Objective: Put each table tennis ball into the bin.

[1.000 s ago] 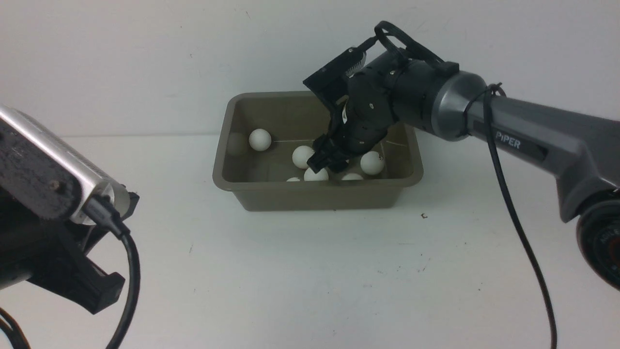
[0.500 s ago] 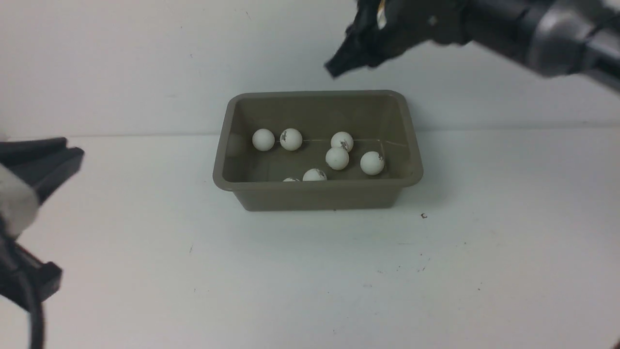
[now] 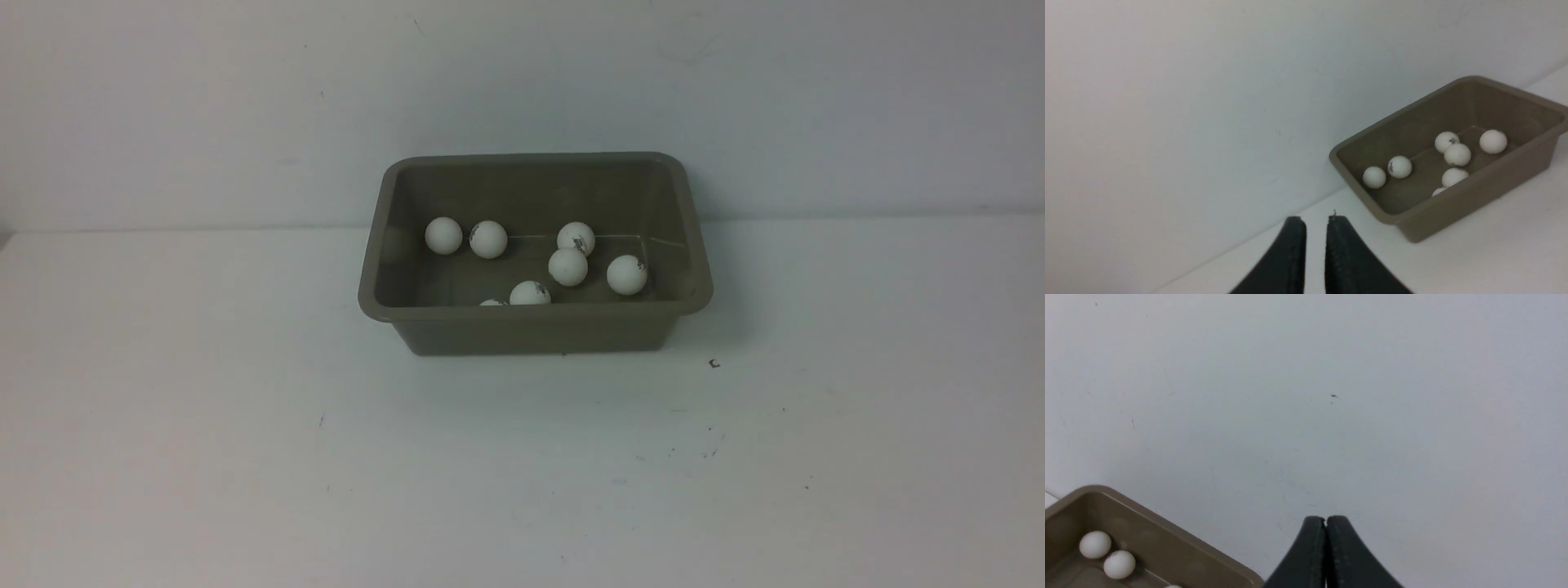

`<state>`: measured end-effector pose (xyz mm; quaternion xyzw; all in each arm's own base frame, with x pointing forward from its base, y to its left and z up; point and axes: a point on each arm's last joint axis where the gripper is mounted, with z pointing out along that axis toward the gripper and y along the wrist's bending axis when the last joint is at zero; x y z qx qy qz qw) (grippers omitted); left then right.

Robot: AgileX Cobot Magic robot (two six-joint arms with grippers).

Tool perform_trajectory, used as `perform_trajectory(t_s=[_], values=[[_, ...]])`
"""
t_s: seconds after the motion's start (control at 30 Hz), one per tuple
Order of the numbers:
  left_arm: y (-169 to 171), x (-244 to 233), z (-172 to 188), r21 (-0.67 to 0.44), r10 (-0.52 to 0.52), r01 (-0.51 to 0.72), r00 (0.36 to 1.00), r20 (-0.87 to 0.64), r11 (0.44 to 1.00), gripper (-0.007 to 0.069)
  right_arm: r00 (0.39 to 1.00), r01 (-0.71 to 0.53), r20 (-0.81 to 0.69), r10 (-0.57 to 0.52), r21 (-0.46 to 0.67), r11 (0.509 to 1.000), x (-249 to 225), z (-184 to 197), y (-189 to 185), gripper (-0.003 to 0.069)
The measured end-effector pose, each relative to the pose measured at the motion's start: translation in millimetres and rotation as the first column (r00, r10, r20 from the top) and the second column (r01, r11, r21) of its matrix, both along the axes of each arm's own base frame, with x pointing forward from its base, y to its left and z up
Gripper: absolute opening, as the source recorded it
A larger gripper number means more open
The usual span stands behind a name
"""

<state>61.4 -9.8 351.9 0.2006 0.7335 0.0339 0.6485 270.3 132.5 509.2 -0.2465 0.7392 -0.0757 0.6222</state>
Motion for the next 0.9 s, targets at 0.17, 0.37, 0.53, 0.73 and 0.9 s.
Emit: perform_trajectory(t_s=[0.17,0.37,0.53,0.73,0.9], values=[[9.6,-14.7,-26.4,-0.112,0.062,-0.061,0.998,0.006,0.992,0.0058,0.999,-0.018,0.044,0.018,0.004,1.000,-52.6,-33.5,-31.6,-0.0015],[16.1,-24.2,-53.3,-0.153,0.100,-0.100,0.995,-0.009,0.983,0.0058,0.997,-0.032,0.068,0.027,0.074,0.997,-104.1,-101.7,-61.7,-0.0015],[17.2,-23.5,-68.7,-0.135,0.119,-0.131,0.989,-0.092,0.982,0.0058,0.999,0.028,-0.038,-0.022,0.149,0.989,-126.0,-173.2,-78.0,-0.0015],[18.7,-24.2,-73.4,-0.121,0.135,-0.152,0.981,-0.137,0.981,0.0058,0.996,0.060,-0.070,-0.047,0.197,0.979,-137.3,-201.6,-86.3,-0.0015],[19.1,-24.5,-74.7,-0.117,0.139,-0.157,0.979,-0.151,0.981,0.0058,0.996,0.064,-0.068,-0.050,0.221,0.973,-138.2,-201.9,-86.8,-0.0015]])
